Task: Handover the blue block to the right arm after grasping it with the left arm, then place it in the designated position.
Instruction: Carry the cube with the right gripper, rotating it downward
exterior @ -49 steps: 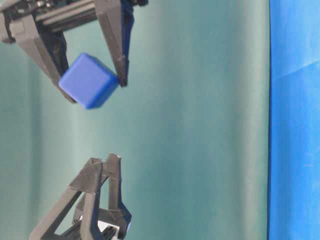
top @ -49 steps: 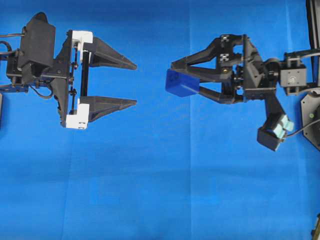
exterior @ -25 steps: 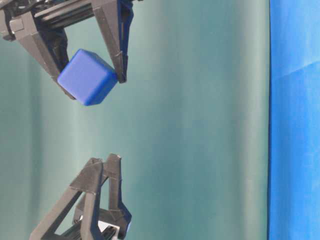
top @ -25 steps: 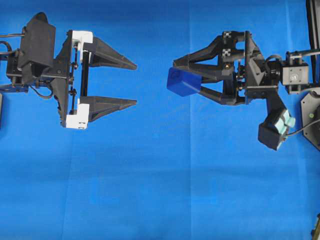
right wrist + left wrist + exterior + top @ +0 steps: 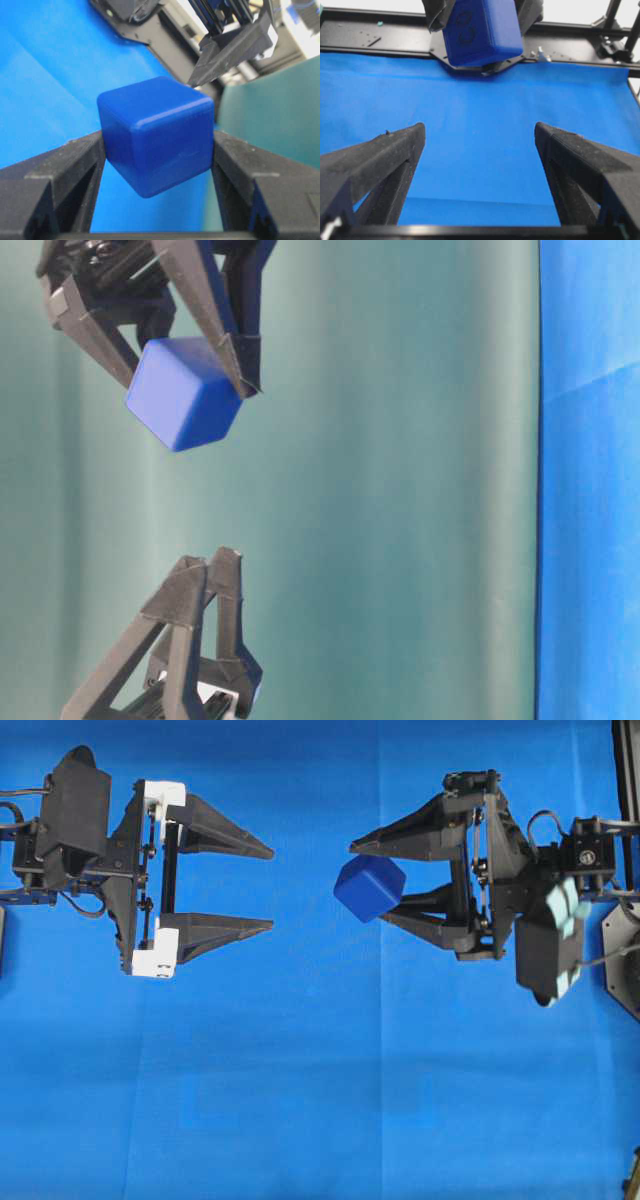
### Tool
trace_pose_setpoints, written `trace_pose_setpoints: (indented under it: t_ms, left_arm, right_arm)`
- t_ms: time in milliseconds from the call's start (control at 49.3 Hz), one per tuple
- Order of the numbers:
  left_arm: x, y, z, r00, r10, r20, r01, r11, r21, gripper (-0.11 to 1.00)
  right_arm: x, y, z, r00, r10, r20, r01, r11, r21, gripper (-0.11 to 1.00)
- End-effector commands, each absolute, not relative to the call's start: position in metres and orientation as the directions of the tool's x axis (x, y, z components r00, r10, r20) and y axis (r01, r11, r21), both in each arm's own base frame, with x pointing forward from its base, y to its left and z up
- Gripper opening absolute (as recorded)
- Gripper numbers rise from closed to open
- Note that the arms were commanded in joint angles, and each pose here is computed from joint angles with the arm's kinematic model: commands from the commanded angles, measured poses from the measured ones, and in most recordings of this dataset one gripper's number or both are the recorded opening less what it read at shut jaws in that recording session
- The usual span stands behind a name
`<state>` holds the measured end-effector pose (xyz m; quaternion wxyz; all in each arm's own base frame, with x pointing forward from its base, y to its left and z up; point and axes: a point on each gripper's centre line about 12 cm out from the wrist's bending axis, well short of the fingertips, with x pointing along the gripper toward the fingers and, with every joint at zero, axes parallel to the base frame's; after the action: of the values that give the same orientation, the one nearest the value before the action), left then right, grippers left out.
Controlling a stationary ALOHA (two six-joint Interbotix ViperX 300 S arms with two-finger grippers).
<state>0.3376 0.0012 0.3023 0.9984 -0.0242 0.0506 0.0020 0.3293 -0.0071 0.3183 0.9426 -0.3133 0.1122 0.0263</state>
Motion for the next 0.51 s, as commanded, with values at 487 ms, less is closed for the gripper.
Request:
trace_pose_setpoints:
  t_ms: [487]
  left_arm:
    - [0.336, 0.001, 0.314, 0.998, 0.001, -0.066, -0.004, 0.999, -0.044, 0.93]
  right_arm:
    - [0.307, -0.004, 0.341, 0.984, -0.011, -0.177, 0.004, 0.999, -0.044, 0.55]
